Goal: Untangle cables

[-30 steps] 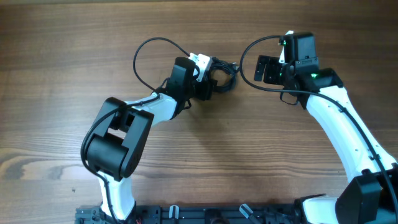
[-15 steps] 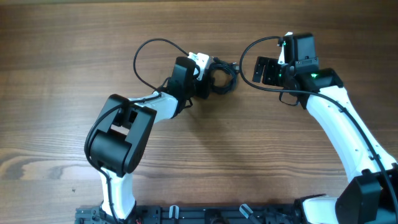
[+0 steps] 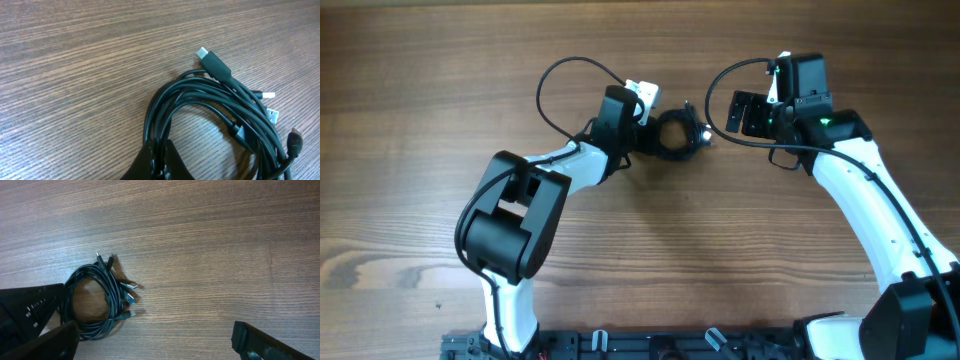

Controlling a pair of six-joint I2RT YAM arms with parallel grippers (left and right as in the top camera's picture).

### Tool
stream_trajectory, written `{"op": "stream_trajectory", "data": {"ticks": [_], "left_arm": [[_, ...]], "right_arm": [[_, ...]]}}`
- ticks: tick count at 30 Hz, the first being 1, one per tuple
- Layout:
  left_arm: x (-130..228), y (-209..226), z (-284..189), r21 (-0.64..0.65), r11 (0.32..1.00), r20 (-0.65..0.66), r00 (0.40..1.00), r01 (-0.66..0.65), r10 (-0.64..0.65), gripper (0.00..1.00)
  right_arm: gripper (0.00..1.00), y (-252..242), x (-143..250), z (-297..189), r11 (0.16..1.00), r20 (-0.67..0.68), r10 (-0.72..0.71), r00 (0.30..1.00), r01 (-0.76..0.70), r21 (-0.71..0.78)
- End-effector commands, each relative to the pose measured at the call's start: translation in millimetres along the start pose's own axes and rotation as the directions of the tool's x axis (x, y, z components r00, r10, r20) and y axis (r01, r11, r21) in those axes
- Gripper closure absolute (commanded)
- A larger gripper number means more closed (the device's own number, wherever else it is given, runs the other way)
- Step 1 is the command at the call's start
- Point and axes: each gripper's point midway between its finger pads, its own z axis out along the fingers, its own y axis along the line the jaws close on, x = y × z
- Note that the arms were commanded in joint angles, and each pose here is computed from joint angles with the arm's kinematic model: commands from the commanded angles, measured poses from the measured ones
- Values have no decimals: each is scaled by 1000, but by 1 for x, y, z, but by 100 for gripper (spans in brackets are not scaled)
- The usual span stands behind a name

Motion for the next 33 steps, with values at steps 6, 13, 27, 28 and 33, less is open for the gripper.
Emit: {"op": "stream_trajectory", "data": {"ticks": [6,13,27,28,33], "left_arm": [[-75,24,-69,-57,998,148,989,33,-25,96],[-92,27,-101,-73,996,178,984,41,-28,96],[-141,-14,-169,18,999,331,944,-30,22,96],[-148,-18,-181,27,999,357,934,-18,7,96],[-158,-33,-201,72,996,397,918,-44,12,96]], "right_arm": [[0,-2,2,4,1000,-8,31,999,-31,6],[0,28,12,12,985,-59,10,998,-20,-170],[0,76,30,27,885,-81,-84,993,37,-464],[0,84,30,27,860,-79,-94,992,41,-508],[0,101,31,31,816,-78,-103,992,39,-576]]}}
